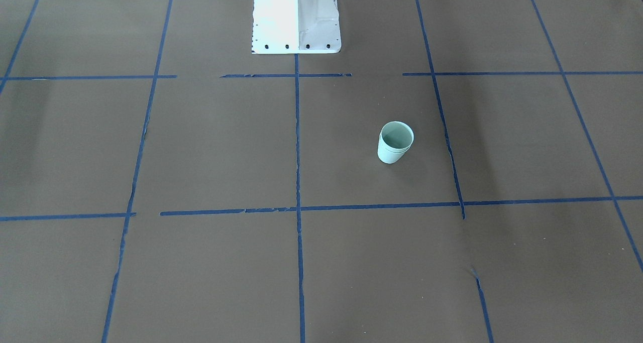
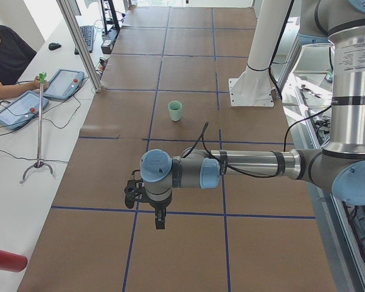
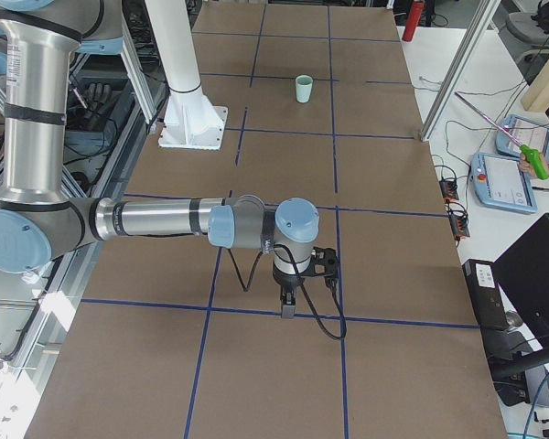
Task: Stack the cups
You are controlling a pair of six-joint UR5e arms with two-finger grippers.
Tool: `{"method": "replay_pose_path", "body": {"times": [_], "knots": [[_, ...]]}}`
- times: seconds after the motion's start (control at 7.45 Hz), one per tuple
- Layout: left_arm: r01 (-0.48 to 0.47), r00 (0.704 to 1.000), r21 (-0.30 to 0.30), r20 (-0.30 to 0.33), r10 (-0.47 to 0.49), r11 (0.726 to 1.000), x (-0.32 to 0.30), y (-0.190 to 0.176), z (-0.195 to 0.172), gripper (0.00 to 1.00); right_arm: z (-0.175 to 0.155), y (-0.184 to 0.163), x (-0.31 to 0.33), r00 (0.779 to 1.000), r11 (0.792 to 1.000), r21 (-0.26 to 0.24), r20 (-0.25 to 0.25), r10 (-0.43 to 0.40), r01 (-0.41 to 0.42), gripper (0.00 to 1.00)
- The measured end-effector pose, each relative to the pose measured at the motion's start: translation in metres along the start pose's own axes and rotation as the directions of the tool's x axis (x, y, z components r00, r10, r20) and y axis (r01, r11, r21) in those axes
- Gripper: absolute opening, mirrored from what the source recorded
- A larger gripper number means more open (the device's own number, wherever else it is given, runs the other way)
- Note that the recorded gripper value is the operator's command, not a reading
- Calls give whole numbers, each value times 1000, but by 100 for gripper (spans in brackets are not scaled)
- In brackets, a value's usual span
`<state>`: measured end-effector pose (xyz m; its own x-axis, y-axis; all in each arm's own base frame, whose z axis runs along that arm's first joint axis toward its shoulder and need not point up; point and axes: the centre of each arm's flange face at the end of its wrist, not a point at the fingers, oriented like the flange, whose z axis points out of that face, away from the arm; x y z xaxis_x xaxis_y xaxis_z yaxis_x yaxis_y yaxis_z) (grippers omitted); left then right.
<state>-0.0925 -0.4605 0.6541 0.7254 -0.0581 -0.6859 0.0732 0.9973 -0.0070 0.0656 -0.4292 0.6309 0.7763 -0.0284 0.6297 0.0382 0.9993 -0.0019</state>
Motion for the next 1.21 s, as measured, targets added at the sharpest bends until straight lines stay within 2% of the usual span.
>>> {"method": "replay_pose_path", "body": {"times": [1.21], "knots": [[-12,1000,4,0,12,1000,6,-4,-2,100,0,0,0,1000,1000,0,0,-1,1,100]]}}
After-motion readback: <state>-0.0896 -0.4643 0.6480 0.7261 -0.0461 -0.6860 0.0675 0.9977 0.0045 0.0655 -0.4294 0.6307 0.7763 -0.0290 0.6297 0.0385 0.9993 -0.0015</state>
